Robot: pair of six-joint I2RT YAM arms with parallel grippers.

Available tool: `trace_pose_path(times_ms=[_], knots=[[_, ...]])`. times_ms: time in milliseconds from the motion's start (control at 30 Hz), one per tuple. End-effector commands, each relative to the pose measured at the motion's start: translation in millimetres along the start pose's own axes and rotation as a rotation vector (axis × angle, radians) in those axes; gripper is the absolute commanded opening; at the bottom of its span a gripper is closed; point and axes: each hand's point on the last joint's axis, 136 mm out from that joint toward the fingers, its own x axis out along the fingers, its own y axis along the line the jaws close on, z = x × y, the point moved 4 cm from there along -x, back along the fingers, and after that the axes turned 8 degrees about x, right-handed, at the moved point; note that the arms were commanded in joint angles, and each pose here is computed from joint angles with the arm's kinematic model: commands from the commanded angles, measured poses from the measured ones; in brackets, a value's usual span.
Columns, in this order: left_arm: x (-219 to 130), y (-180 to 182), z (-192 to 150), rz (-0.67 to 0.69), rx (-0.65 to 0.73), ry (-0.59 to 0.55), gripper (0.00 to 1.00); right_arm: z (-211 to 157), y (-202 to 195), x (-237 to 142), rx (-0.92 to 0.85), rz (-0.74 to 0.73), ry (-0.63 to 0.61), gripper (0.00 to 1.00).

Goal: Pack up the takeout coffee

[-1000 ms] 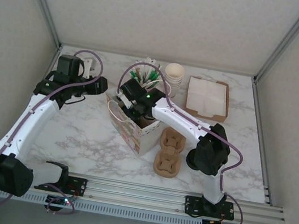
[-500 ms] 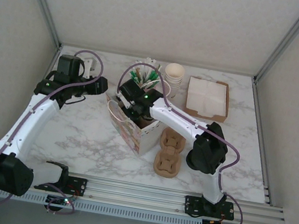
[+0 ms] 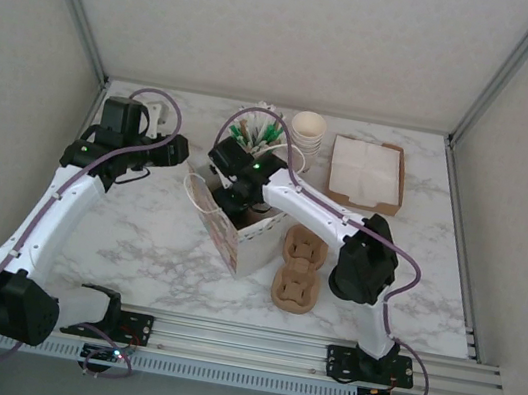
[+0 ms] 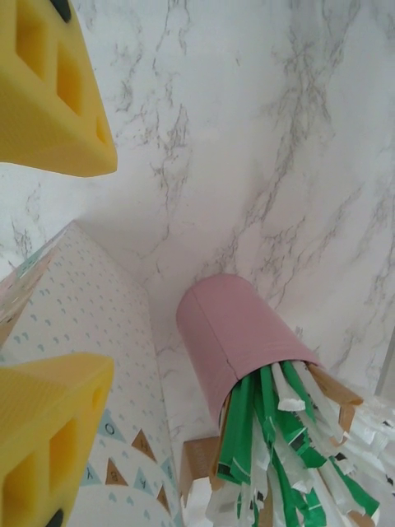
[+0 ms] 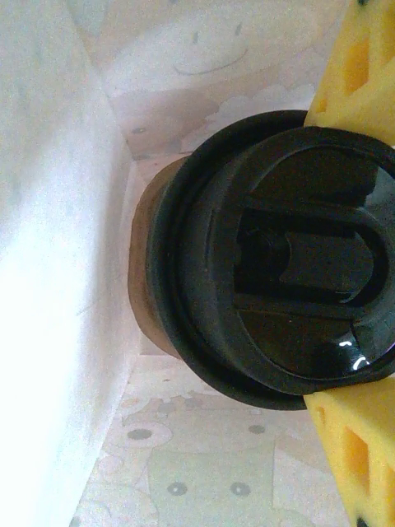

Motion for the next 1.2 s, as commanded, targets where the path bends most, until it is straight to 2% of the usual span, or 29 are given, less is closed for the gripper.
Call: trace_pose_path(times_ms=[0, 200, 467, 700, 1167], knots=[[-8, 6, 5, 0.054, -0.022, -0.017, 0.59, -28, 4, 1, 0.107, -0.047, 0.142, 0.56], [-9, 8, 5, 0.066, -0.024, -0.019, 0.60, -16, 18, -14, 0.146, -0.039, 0.073, 0.60], [-7, 8, 5, 0.062, -0.025, -0.013, 0.61, 1, 27, -35, 0.133, -0.065, -0.007, 0.78], [-5, 8, 4, 0.062, -0.026, -0.007, 0.61, 3, 28, -45, 0.137, -0.077, -0.021, 0.85], [-2, 10, 3, 0.073, -0.027, -0.002, 0.62, 21, 36, -129, 0.138, 0.028, -0.168, 0.91]])
